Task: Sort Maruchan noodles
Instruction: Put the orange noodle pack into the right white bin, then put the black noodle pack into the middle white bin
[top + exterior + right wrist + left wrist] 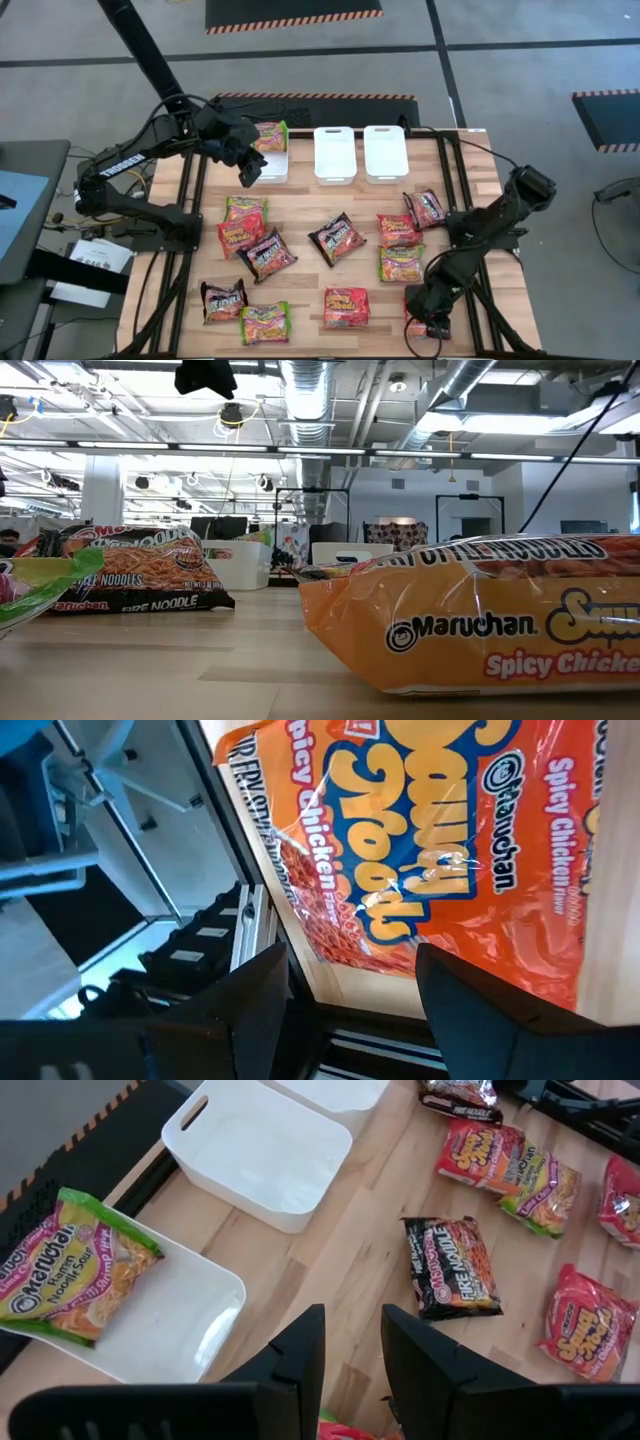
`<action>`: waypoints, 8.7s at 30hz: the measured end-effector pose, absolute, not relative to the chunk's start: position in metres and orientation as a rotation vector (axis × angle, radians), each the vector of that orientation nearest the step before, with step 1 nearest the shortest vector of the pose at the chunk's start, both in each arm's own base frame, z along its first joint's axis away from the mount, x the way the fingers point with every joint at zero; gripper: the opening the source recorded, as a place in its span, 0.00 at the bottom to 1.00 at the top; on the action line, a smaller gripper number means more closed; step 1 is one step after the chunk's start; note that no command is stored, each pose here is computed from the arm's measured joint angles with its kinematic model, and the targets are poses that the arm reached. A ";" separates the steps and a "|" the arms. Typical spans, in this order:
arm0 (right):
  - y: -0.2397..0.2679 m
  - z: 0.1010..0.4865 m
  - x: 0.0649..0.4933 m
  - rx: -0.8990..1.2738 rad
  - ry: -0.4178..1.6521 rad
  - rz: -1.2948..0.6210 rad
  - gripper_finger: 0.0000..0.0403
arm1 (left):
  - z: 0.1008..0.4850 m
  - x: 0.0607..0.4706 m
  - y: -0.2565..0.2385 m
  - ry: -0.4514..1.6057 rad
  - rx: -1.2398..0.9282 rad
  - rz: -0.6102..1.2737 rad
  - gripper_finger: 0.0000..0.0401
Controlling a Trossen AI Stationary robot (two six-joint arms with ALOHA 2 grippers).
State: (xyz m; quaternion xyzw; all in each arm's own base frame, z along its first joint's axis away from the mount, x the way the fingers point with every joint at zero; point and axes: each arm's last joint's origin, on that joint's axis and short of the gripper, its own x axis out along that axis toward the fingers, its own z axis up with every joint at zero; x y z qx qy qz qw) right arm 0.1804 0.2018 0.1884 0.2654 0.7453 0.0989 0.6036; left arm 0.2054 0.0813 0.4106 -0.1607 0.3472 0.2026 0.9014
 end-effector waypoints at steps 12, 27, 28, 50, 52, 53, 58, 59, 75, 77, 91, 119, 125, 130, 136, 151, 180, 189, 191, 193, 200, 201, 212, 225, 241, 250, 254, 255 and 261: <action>0.198 0.185 0.186 0.636 1.681 0.131 0.61 | 0.411 0.205 0.081 0.719 -0.329 0.417 0.21; 0.197 0.179 0.191 0.563 1.575 0.054 0.61 | 0.411 0.205 0.081 0.716 -0.343 0.423 0.21; 0.198 0.175 0.192 0.558 1.585 0.044 0.61 | 0.411 0.205 0.081 0.716 -0.343 0.424 0.21; 0.207 0.130 0.208 0.640 1.752 -0.061 0.21 | 0.411 0.206 0.082 0.716 -0.328 0.422 0.21; 0.205 0.131 0.209 0.654 1.752 -0.066 0.11 | 0.411 0.206 0.082 0.716 -0.326 0.421 0.21; 0.205 0.131 0.209 0.655 1.754 -0.068 0.07 | 0.411 0.206 0.082 0.716 -0.326 0.421 0.21; 0.206 0.137 0.212 0.665 1.744 -0.055 0.02 | 0.411 0.206 0.082 0.716 -0.325 0.421 0.21; 0.207 0.139 0.213 0.665 1.732 -0.051 0.01 | 0.411 0.206 0.082 0.716 -0.325 0.421 0.21; 0.194 0.219 0.211 0.653 1.439 -0.123 0.01 | 0.411 0.205 0.082 0.716 -0.315 0.445 0.21; 0.190 0.228 0.209 0.649 1.404 -0.129 0.01 | 0.411 0.205 0.082 0.716 -0.315 0.445 0.21; 0.132 0.284 0.204 0.557 1.068 -0.248 0.01 | 0.411 0.205 0.082 0.717 -0.315 0.445 0.21; -0.077 0.317 0.225 0.009 0.837 -0.528 0.01 | 0.410 0.205 0.082 0.693 -0.439 0.494 0.21; -0.118 0.324 0.215 -0.077 0.791 -0.647 0.01 | 0.410 0.205 0.082 0.695 -0.429 0.490 0.21; -0.143 0.329 0.204 -0.145 0.777 -0.779 0.01 | 0.410 0.205 0.083 0.694 -0.422 0.505 0.21; -0.166 0.335 0.200 -0.262 0.744 -0.854 0.01 | 0.410 0.204 0.084 0.704 -0.360 0.517 0.21; -0.211 0.312 0.235 -0.295 0.994 -0.847 0.01 | 0.411 0.204 0.084 0.705 -0.351 0.525 0.21; -0.218 0.226 0.281 -0.279 1.419 -0.781 0.05 | 0.410 0.204 0.084 0.708 -0.344 0.519 0.21; -0.217 0.225 0.284 -0.319 1.431 -0.746 0.18 | 0.409 0.203 0.083 0.733 -0.347 0.521 0.21; -0.216 0.225 0.283 -0.313 1.431 -0.749 0.21 | 0.408 0.202 0.083 0.740 -0.348 0.521 0.21; -0.216 0.225 0.283 -0.297 1.422 -0.764 0.26 | 0.407 0.201 0.083 0.760 -0.350 0.524 0.21; -0.213 0.232 0.282 -0.289 1.406 -0.796 0.42 | 0.403 0.200 0.082 0.795 -0.351 0.530 0.21; -0.211 0.234 0.281 -0.294 1.403 -0.801 0.44 | 0.403 0.200 0.082 0.794 -0.351 0.530 0.21; -0.185 0.278 0.273 -0.355 1.279 -0.838 0.51 | 0.403 0.200 0.084 0.783 -0.334 0.561 0.21; -0.166 0.292 0.275 -0.390 1.222 -0.807 0.50 | 0.398 0.194 0.080 0.880 -0.350 0.529 0.29; -0.160 0.291 0.275 -0.380 1.235 -0.816 0.50 | 0.389 0.204 0.061 0.869 -0.478 0.532 0.44; -0.139 0.308 0.279 -0.466 1.290 -0.854 0.50 | 0.358 0.217 0.023 0.947 -0.539 0.460 0.44; -0.133 0.326 0.282 -0.456 1.237 -0.863 0.50 | 0.347 0.219 0.008 0.984 -0.565 0.443 0.44; -0.132 0.330 0.283 -0.458 1.227 -0.862 0.50 | 0.344 0.220 0.004 0.986 -0.573 0.439 0.44; -0.124 0.356 0.286 -0.434 1.151 -0.875 0.50 | 0.327 0.224 -0.015 0.998 -0.618 0.429 0.44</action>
